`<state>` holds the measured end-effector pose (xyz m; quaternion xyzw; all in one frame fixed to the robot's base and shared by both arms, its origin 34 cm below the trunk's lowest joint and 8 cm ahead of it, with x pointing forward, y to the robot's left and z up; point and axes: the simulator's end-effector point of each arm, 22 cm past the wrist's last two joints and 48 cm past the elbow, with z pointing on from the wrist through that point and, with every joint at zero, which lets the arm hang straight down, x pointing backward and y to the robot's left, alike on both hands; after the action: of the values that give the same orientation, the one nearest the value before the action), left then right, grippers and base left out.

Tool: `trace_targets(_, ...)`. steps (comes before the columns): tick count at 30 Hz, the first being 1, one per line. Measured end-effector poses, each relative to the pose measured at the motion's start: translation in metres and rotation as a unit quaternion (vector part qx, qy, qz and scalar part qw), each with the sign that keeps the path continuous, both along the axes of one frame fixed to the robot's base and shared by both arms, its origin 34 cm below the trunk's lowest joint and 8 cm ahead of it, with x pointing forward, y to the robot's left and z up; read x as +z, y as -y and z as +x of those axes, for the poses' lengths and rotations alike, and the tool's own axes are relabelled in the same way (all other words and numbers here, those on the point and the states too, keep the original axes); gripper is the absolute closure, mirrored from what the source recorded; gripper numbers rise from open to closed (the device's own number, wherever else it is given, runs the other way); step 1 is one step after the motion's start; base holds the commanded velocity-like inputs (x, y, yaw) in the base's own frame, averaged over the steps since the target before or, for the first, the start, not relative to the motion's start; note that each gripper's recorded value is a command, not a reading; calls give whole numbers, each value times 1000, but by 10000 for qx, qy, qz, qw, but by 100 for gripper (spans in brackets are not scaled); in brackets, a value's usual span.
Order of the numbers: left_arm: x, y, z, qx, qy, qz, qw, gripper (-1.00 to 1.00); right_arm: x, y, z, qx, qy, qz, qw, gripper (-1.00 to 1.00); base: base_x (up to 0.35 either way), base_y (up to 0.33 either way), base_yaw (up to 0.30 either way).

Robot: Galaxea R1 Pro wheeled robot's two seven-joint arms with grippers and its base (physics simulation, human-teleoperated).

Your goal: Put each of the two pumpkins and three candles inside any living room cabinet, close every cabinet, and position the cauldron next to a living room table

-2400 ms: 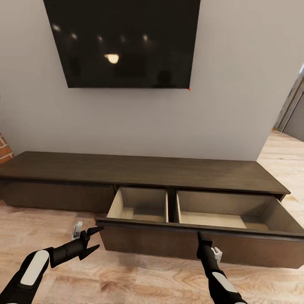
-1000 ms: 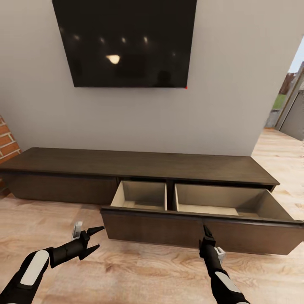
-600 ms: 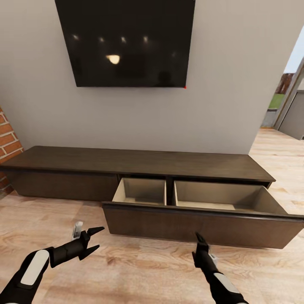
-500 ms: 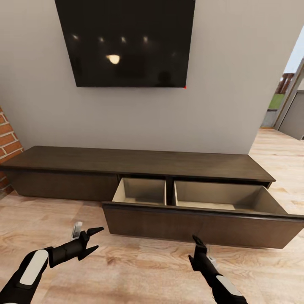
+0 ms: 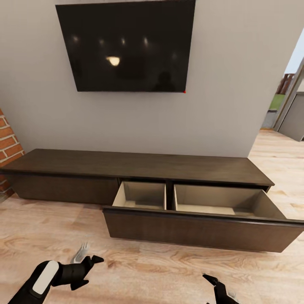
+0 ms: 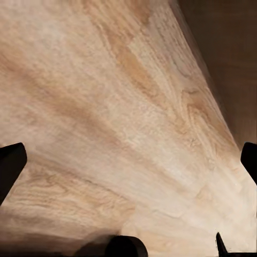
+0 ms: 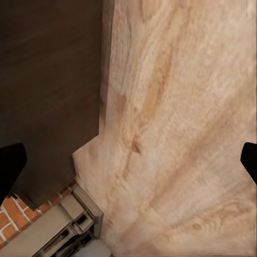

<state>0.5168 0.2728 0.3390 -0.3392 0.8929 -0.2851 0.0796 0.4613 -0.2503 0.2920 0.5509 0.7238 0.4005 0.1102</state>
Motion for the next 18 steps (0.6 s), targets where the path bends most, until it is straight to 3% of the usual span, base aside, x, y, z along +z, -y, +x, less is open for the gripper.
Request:
trace_targets(7, -9, 12, -14, -292, -136, 328, 9989, -100, 13, -1, -2, 5, -46, 12, 10000, -100, 0, 0, 0)
trace_targets(13, -7, 14, -20, -296, -223, 417, 9984, -100, 24, -3, -1, -3, -94, 9, 10000, -100, 0, 0, 0)
trace_targets(18, -2, 6, -14, -123, -123, 579, 9982, -100, 31, 8, 4, -116, -59, -223, 9997, -100, 0, 0, 0)
